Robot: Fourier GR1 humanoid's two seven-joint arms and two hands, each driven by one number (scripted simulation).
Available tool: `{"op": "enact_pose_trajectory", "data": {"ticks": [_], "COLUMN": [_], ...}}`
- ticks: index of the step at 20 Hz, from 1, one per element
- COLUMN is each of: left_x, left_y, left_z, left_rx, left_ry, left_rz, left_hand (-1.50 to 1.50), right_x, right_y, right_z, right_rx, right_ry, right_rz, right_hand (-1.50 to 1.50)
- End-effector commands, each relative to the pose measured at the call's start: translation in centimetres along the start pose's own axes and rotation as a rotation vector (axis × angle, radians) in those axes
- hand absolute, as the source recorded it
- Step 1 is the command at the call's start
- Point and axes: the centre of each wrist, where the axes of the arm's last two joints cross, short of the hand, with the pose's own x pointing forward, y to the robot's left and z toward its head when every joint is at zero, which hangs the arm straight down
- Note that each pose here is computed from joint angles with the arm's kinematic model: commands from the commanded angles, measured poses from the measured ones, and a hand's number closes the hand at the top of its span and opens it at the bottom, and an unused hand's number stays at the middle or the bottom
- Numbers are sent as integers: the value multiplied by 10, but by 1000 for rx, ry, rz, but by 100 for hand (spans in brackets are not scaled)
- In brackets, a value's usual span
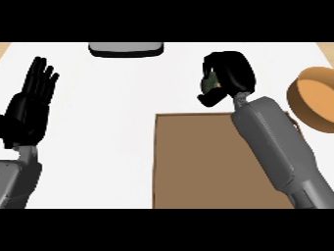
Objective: Pick the squash from the tray and place it in the pot
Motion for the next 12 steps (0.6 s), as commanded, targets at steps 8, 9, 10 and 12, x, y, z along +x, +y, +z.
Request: {"op": "enact_pose_trajectory", "data": {"ticks": [8,9,10,12], "left_x": [6,-2,5,14], "left_y": [3,-16,-1,3], "left_z": [0,7,-1,-7], "left_rx": [15,-4,-11,2], "left_ry": [-16,-19,-31,-7], "left_rz": [-2,14,4,11], "left_hand": [0,0,0,0], "right_x": [72,69,77,74], "right_y": [-113,-130,-118,-133], "right_z": [-20,-22,-6,1], "right_rx": [-587,-624,-619,-641], "right_ry": [537,557,567,642], "right_rz": [99,106,95,106], "right_hand": [150,150,150,150]}}
